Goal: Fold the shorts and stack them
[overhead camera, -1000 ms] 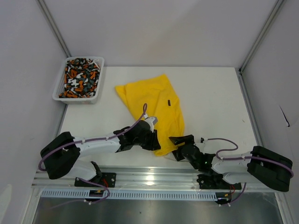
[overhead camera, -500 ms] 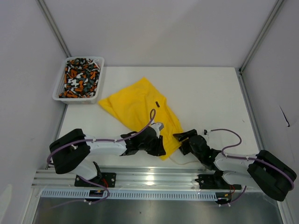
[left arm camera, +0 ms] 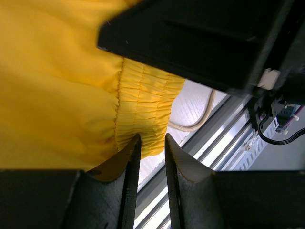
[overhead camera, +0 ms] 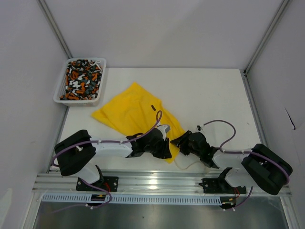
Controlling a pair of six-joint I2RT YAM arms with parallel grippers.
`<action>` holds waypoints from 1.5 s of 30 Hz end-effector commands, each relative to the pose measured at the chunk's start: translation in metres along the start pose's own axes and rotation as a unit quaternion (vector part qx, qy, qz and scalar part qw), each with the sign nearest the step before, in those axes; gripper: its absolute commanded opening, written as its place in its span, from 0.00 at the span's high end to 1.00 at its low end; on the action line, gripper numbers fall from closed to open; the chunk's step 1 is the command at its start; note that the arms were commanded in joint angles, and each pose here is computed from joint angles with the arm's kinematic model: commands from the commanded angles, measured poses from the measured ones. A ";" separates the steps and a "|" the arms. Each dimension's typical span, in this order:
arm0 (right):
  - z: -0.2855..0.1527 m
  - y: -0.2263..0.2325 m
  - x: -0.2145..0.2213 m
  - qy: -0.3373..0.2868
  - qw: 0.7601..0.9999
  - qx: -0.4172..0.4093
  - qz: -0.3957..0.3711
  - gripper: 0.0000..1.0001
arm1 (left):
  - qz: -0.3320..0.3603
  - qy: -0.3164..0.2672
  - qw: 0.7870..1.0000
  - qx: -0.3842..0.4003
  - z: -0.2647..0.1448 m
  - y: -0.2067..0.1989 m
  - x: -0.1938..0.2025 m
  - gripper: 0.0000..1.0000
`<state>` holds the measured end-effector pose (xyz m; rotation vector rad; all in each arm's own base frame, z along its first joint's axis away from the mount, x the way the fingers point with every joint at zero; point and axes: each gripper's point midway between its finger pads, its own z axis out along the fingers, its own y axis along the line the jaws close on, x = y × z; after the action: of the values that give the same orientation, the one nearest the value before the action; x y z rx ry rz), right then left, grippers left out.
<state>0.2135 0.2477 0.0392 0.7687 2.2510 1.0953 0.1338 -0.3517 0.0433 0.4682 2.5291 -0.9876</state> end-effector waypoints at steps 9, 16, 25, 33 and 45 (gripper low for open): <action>0.011 -0.010 -0.035 0.036 0.994 0.065 -0.080 0.97 | 0.003 -0.020 1.000 0.020 -0.012 -0.028 -0.022 0.70; -0.004 -0.026 -0.086 0.145 0.963 0.147 -0.173 1.00 | 0.008 -0.121 0.992 -0.024 -0.093 -0.004 -0.093 0.61; -0.016 -0.052 -0.151 0.189 0.902 0.287 -0.261 1.00 | -0.057 -0.223 0.965 -0.125 -0.157 0.078 -0.138 0.57; -0.014 -0.033 -0.155 0.194 0.891 0.286 -0.295 1.00 | -0.105 -0.265 0.945 -0.160 -0.127 0.123 -0.180 0.59; 0.010 -0.006 -0.178 0.187 0.927 0.189 -0.263 1.00 | -0.193 -0.256 0.925 -0.203 -0.107 0.216 -0.182 0.65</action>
<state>0.3215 0.1140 0.0465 0.0985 2.8948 0.4127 0.3501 -0.1562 0.0738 -0.3564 2.3185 -0.5239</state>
